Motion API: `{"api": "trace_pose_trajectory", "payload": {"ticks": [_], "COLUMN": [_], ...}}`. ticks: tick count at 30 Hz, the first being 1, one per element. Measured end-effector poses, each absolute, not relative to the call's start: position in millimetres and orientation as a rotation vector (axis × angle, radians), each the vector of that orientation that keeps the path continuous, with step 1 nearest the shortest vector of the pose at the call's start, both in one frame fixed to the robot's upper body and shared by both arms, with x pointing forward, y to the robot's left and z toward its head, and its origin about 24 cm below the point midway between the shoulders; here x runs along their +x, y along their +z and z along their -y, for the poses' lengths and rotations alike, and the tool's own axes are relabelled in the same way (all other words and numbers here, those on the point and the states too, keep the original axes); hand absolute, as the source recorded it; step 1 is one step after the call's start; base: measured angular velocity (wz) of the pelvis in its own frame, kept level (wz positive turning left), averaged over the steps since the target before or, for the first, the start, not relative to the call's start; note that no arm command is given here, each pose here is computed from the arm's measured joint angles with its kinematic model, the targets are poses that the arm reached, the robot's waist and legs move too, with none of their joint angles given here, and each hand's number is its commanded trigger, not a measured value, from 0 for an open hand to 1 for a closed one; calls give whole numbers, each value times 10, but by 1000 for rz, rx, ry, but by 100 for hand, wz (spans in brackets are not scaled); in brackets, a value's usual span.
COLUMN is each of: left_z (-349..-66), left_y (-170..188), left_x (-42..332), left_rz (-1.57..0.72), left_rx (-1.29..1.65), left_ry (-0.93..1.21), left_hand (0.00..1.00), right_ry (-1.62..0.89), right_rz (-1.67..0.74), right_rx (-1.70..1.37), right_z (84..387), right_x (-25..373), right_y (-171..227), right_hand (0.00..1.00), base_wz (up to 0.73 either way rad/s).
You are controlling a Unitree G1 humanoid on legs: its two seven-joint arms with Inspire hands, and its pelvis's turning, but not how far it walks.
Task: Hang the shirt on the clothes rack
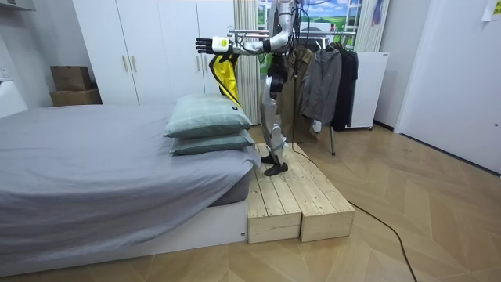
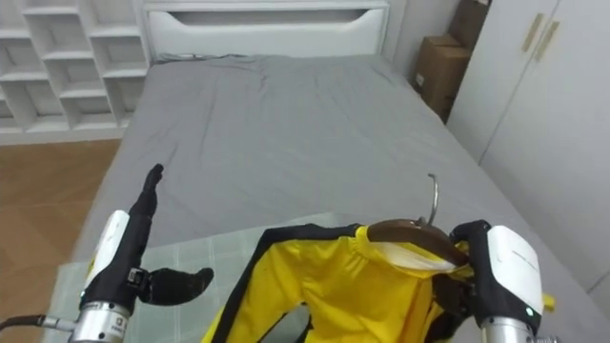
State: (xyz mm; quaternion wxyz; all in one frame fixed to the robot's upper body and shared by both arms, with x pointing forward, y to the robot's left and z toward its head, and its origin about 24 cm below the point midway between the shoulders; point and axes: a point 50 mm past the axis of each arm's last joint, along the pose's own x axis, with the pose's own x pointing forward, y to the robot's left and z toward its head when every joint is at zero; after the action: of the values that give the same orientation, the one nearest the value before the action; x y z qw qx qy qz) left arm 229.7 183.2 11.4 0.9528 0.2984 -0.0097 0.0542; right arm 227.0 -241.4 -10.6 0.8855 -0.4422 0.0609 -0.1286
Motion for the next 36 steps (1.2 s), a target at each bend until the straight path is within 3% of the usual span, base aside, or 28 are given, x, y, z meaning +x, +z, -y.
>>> {"api": "trace_pose_trajectory", "payload": {"ticks": [9, 17, 27, 36], "left_z": [-1807, -1769, -1706, -1745], "left_y": [53, -157, -169, -311], "left_x": [2284, 2100, 2183, 2118], "left_rz": [-22, -115, -93, -168], "left_rx": [497, 469, 455, 424], "left_ry": [134, 153, 198, 188], "left_hand": [0, 0, 0, 0], "right_ry": [-200, -96, -22, -19], "right_rz": [-97, 30, 31, 13], "right_rx": [-876, -864, -927, -943], "right_z": [2198, 1866, 1865, 1892], "right_x": [2330, 2420, 2430, 2431], "right_y": [-120, 4, 32, 44], "right_hand": [100, 100, 100, 100], "base_wz": [-54, -121, -123, -25]}}
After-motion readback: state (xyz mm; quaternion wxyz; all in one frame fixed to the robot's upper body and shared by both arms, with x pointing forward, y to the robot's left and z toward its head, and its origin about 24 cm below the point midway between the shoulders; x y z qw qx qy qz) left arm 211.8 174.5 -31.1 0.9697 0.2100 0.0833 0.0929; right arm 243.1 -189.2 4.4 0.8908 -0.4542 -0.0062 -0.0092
